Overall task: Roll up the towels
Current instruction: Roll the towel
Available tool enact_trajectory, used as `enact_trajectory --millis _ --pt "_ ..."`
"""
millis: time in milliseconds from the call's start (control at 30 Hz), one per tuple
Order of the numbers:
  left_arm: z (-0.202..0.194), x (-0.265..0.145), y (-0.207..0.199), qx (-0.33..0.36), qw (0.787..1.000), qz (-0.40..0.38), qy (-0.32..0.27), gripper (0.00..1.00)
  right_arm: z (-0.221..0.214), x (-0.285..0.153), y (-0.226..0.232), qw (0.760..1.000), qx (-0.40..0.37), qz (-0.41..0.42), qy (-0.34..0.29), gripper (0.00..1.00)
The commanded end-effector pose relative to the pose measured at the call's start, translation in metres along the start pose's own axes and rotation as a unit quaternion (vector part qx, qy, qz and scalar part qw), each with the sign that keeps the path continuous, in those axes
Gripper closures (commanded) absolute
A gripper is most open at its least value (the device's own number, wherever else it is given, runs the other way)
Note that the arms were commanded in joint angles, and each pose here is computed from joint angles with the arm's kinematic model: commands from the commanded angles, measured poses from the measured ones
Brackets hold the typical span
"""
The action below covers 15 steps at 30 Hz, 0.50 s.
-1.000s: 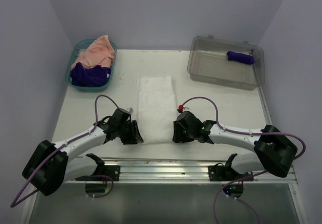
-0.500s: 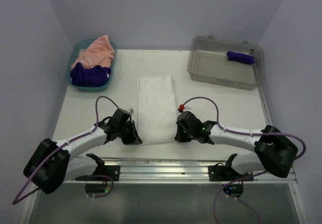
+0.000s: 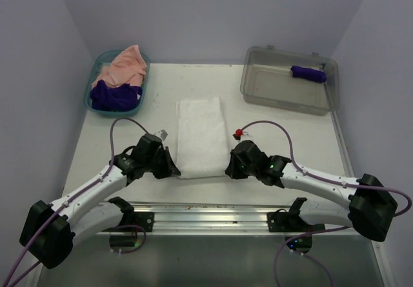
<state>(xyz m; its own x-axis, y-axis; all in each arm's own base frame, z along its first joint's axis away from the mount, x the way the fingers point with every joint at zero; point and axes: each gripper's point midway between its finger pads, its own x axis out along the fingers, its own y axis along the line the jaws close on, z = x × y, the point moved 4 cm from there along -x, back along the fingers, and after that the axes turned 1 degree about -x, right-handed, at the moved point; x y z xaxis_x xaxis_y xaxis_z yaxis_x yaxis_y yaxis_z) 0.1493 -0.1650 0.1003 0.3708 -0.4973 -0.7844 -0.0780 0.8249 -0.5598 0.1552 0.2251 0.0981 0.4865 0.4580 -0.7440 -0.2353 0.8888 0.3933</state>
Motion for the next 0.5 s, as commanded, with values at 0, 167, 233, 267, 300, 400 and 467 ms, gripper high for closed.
enact_trajectory --millis 0,167,233,267,300,400,467 --pt "0.011 -0.014 -0.011 -0.015 1.000 0.001 -0.026 1.00 0.014 -0.012 0.001 1.000 -0.010 -0.013 -0.022 1.00" --pt "0.019 -0.017 -0.019 -0.024 0.999 -0.007 -0.044 1.00 0.021 -0.015 0.001 0.999 -0.012 -0.024 -0.033 1.00" --pt "0.025 -0.017 -0.026 -0.027 0.998 -0.010 -0.047 1.00 0.028 -0.017 0.005 0.999 -0.015 -0.032 -0.035 1.00" --pt "0.026 -0.018 -0.027 -0.027 0.998 -0.012 -0.049 1.00 0.028 -0.017 0.005 0.999 -0.014 -0.032 -0.035 1.00" --pt "0.027 -0.018 -0.027 -0.027 0.998 -0.008 -0.051 1.00 0.028 -0.015 0.004 0.999 -0.015 -0.036 -0.034 1.00" --pt "0.026 -0.017 -0.023 -0.026 0.999 0.005 -0.044 1.00 0.028 -0.014 0.004 0.999 -0.012 -0.039 -0.032 1.00" --pt "0.018 -0.013 -0.015 -0.027 0.999 0.016 -0.028 1.00 0.023 -0.013 0.004 0.999 -0.011 -0.034 -0.024 1.00"
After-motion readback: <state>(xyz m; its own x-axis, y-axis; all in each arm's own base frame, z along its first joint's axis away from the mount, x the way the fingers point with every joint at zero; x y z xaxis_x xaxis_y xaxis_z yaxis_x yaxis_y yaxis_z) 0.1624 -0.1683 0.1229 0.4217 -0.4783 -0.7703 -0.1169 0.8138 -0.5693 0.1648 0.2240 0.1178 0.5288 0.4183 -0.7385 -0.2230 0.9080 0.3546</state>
